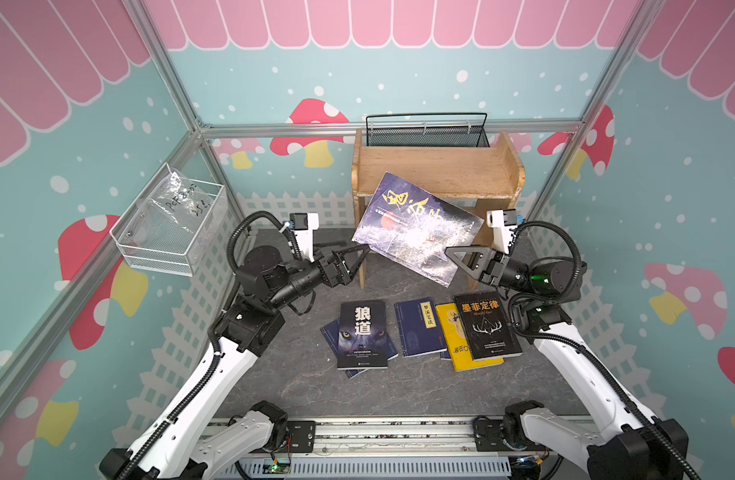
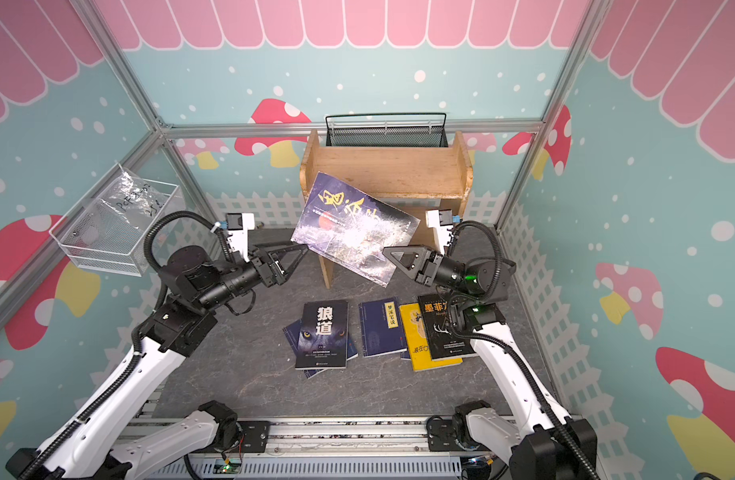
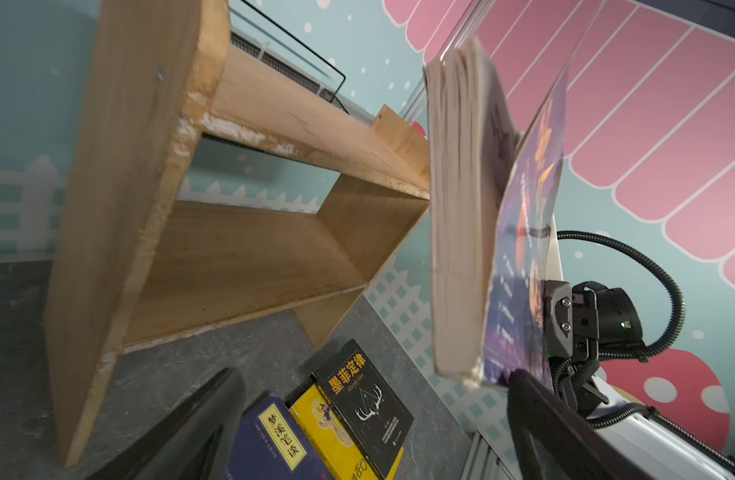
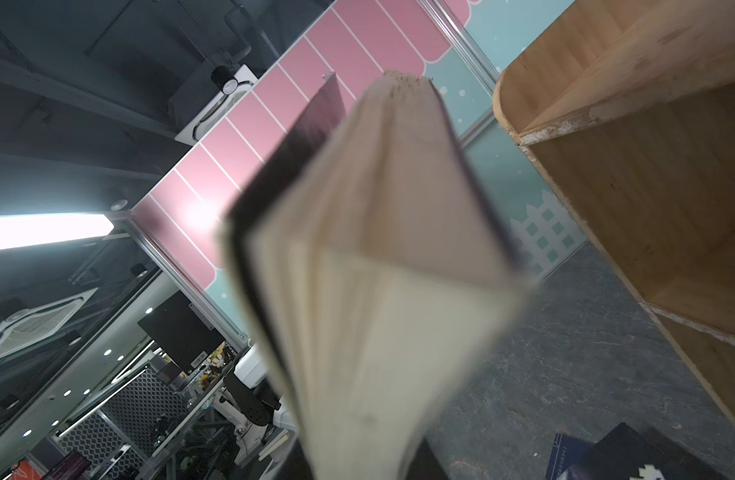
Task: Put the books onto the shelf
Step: 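Tilt the purple book flat and lower it toward the lower shelf, then push the purple book into the lower shelf with both grippers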
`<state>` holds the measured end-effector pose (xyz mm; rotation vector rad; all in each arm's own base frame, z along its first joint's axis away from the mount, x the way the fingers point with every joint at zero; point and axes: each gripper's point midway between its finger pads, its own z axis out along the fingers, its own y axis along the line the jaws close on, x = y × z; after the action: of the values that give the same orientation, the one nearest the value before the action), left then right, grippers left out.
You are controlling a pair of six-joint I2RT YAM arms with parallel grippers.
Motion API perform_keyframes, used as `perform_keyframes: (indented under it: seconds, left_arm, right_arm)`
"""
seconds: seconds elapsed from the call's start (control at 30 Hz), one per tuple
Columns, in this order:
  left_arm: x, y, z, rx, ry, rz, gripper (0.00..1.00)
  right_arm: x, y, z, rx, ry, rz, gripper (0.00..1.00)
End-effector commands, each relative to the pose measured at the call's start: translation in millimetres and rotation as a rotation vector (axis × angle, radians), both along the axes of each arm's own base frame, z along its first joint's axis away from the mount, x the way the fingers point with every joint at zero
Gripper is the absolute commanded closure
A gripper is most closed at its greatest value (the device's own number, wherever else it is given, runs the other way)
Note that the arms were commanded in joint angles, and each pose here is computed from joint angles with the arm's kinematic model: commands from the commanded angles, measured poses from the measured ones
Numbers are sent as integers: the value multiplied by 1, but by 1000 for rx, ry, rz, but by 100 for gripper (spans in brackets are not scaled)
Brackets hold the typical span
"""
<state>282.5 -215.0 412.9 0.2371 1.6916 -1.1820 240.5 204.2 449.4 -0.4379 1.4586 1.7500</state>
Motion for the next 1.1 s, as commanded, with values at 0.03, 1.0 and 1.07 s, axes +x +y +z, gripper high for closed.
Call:
perform_keyframes:
  seconds: [0.03, 1.0, 1.07]
  left_arm:
    - [-15, -13, 10, -91, -3, -134, 1]
    - [-2, -20, -3, -265, 53, -105, 96]
    - [3, -22, -17, -256, 101, -75, 99]
  right_arm:
    - [-16, -3, 7, 16, -17, 30, 83]
    - [17, -3, -64, 17, 182, -39, 82]
    - [20, -5, -80, 14, 223, -65, 81]
